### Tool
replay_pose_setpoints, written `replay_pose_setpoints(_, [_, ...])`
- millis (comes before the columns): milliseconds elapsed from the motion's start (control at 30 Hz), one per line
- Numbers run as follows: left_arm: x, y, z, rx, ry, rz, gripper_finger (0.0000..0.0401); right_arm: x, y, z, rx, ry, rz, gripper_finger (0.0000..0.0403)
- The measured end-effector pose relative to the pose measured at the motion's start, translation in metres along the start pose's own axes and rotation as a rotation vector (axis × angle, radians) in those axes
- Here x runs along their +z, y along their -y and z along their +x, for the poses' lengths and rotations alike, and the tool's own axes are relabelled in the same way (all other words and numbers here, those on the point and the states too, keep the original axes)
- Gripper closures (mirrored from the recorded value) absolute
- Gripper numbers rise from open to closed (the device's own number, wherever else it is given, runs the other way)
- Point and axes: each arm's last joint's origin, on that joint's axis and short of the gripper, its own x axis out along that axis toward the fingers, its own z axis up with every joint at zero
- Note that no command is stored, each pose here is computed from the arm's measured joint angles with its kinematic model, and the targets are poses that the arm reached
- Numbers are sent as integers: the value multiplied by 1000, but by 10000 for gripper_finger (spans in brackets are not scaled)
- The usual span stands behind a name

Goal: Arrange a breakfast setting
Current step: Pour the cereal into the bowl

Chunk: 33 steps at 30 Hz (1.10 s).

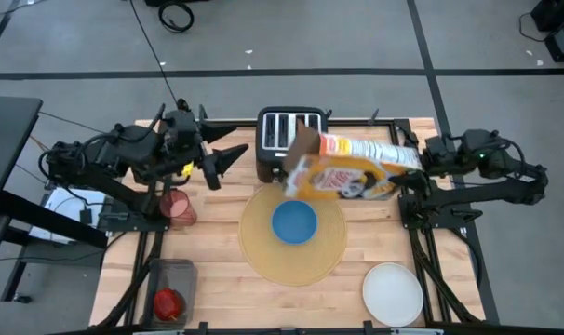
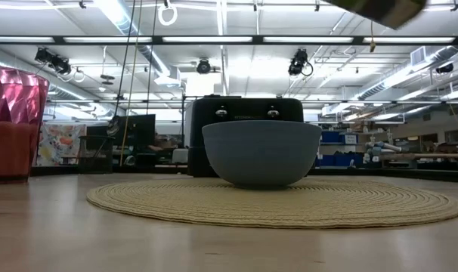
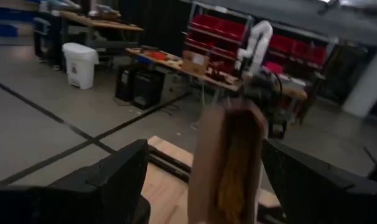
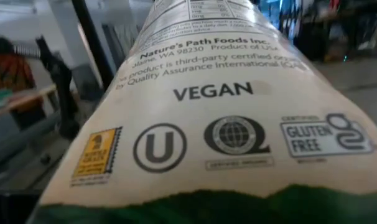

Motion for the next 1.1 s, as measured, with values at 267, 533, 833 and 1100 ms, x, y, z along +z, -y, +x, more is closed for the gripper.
replay_pose_setpoints(267, [-8,-1,20,86,3,-26,83,-28,1,-25,2,-198,-22,147])
replay_pose_setpoints(533, [-15,-5,40,140,-4,-27,83,-34,4,-10,23,-331,-119,148])
replay_pose_setpoints(833, [-22,-1,48,136,-17,-42,83,-36,8,21,38,-454,-237,151])
replay_pose_setpoints(1100, [-29,9,47,106,-42,-40,83,-37,11,40,32,-494,-262,158])
